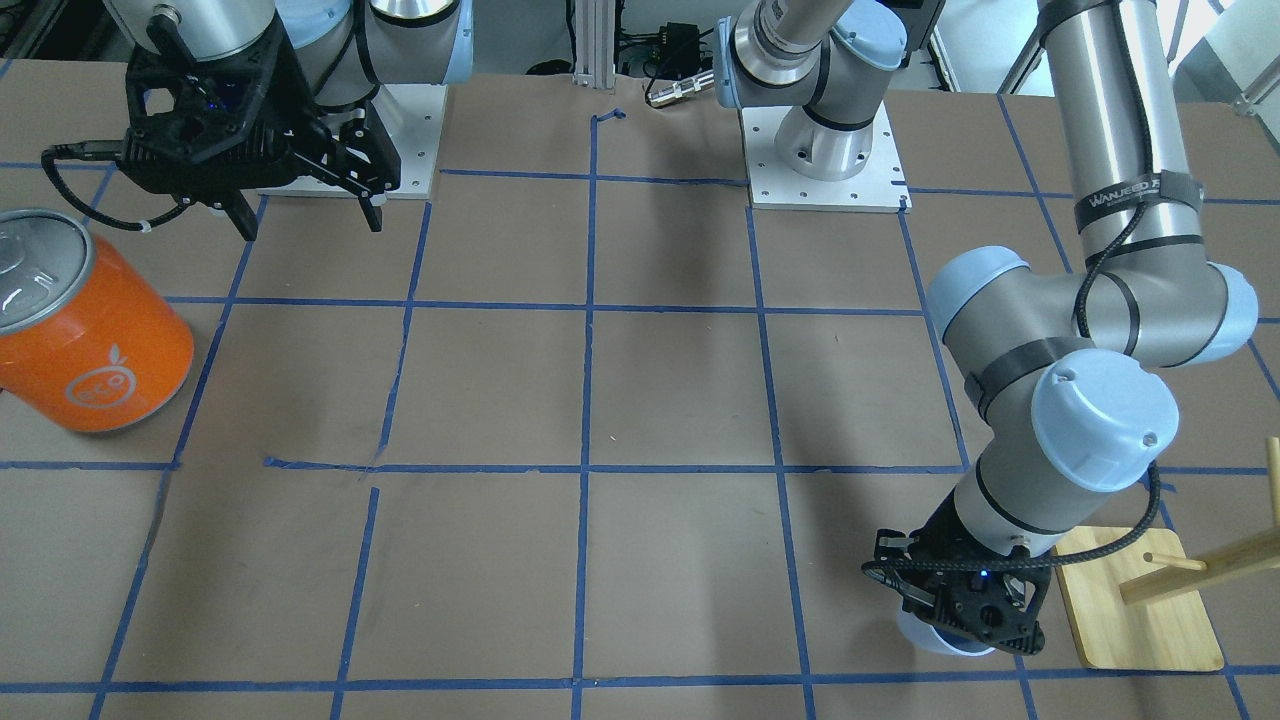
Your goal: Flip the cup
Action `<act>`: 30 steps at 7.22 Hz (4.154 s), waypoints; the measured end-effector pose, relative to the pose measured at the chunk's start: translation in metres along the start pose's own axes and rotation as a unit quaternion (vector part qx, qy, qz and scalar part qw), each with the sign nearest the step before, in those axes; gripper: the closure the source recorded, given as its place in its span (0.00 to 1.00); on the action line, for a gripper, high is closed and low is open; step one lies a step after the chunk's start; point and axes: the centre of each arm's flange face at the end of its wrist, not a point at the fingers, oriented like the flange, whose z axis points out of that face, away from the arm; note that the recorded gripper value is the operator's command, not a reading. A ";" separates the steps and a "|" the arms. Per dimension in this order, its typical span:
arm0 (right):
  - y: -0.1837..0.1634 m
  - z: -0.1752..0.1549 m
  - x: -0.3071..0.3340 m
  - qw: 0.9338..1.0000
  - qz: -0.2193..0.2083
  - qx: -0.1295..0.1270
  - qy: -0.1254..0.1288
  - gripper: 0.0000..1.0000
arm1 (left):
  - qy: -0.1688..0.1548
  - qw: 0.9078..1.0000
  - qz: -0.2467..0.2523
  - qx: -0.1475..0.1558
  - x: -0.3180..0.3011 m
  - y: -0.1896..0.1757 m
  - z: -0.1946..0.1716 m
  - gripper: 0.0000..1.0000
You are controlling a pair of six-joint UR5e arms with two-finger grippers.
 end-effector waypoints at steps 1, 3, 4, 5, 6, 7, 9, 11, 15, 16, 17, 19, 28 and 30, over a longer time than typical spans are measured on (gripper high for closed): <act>0.000 0.001 -0.001 1.000 -0.001 -0.001 0.000 0.00 | -0.001 1.000 0.005 -0.004 0.006 0.012 0.013 1.00; 0.001 0.004 0.000 1.000 0.000 -0.003 0.001 0.00 | -0.005 1.000 0.009 0.001 0.014 0.028 0.027 1.00; 0.000 0.005 0.000 1.000 0.000 -0.003 0.002 0.00 | -0.008 1.000 0.011 -0.001 0.016 0.032 0.027 1.00; 0.000 0.006 0.000 1.000 0.001 -0.003 0.002 0.00 | -0.012 1.000 0.011 -0.004 0.016 0.034 0.027 1.00; 0.000 0.006 0.000 1.000 0.002 -0.004 0.002 0.00 | -0.013 1.000 0.012 -0.005 0.017 0.036 0.027 0.92; 0.000 0.006 0.001 1.000 0.002 -0.004 0.003 0.00 | -0.013 1.000 0.011 -0.009 0.018 0.039 0.030 0.01; -0.001 0.006 0.002 1.000 0.002 -0.002 0.003 0.00 | -0.013 1.000 0.011 -0.018 0.020 0.046 0.037 0.00; -0.005 0.004 0.015 1.000 0.011 0.009 0.003 0.00 | -0.026 0.999 0.011 -0.023 0.018 0.047 0.030 0.00; -0.005 -0.004 0.045 1.000 0.024 0.016 0.007 0.00 | -0.019 0.999 -0.007 -0.043 0.026 0.046 -0.074 0.00; -0.002 -0.007 0.046 0.999 0.026 0.017 0.015 0.00 | -0.007 0.999 -0.026 -0.042 0.034 0.053 -0.124 0.00; 0.000 -0.007 0.049 0.999 0.027 0.017 0.027 0.00 | 0.005 0.998 -0.042 -0.042 0.048 0.068 -0.171 0.00; 0.001 -0.005 0.050 0.999 0.031 0.014 0.036 0.00 | 0.030 0.996 -0.067 -0.049 0.073 0.098 -0.226 0.00; 0.001 -0.005 0.048 0.999 0.032 0.017 0.022 0.00 | -0.014 0.989 -0.140 -0.052 0.142 0.110 -0.272 0.00; 0.001 -0.005 0.048 0.999 0.030 0.016 0.023 0.00 | -0.016 0.989 -0.137 -0.048 0.149 0.118 -0.281 0.00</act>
